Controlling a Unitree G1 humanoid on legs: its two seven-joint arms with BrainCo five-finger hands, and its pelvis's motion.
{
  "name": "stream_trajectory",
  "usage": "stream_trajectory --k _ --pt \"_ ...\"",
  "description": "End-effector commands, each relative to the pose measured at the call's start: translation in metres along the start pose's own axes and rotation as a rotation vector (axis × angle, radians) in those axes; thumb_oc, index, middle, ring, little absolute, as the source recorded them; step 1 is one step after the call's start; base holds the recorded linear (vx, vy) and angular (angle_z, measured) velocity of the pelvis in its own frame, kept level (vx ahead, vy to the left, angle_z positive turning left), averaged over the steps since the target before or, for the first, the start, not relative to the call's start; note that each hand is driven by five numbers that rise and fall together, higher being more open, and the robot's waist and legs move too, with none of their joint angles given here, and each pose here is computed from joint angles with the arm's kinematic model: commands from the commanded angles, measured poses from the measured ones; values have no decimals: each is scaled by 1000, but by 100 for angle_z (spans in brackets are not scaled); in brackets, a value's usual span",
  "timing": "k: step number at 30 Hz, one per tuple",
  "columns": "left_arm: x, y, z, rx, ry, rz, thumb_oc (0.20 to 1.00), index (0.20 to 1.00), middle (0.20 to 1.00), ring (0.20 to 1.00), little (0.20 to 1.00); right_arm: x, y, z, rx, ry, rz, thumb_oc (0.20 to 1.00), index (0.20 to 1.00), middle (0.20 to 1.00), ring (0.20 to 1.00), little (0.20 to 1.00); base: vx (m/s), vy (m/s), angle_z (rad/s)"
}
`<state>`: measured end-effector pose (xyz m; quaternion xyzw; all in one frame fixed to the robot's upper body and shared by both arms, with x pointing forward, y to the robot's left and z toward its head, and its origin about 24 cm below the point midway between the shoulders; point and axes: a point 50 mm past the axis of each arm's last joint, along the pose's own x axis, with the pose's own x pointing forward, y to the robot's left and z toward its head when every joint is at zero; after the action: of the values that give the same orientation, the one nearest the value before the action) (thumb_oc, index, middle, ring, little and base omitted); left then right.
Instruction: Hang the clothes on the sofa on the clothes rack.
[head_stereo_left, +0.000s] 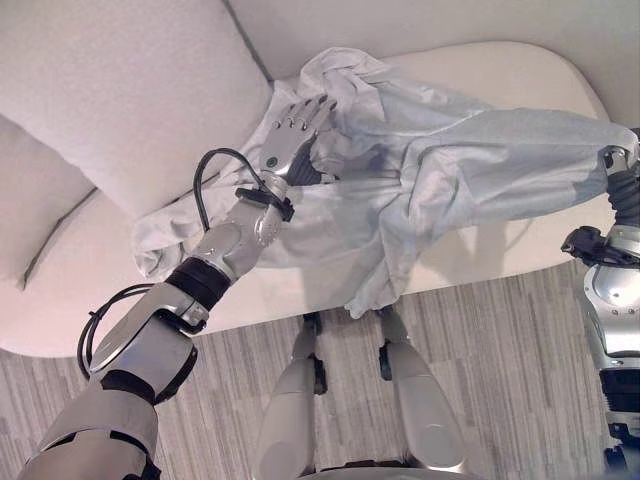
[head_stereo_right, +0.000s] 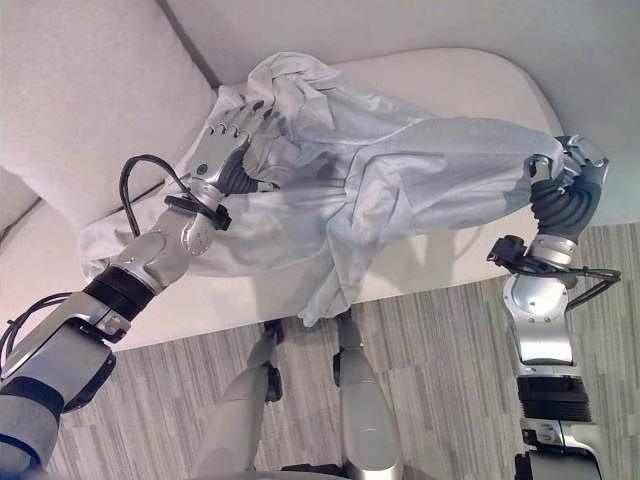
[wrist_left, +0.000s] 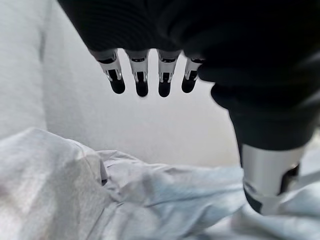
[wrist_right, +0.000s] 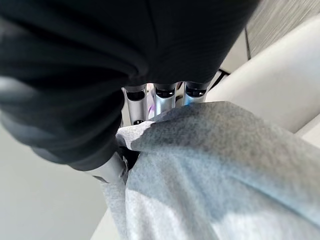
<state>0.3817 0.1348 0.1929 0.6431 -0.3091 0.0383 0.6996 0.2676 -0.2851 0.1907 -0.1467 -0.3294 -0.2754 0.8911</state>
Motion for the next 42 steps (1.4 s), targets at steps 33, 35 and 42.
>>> stream_trajectory --k 33,35,42 --pt "15 100 -125 820 229 -15 1000 1000 1000 1000 1000 15 -72 35 88 -223 -113 200 200 200 200 200 3 10 -6" --pt "11 103 -130 817 249 -12 1000 1000 1000 1000 1000 14 -77 34 80 -219 -129 200 200 200 200 200 0 0 0" --pt "2 92 -138 790 283 -102 200 200 200 200 200 22 -82 51 106 -295 -153 200 200 200 200 200 -30 -3 0"
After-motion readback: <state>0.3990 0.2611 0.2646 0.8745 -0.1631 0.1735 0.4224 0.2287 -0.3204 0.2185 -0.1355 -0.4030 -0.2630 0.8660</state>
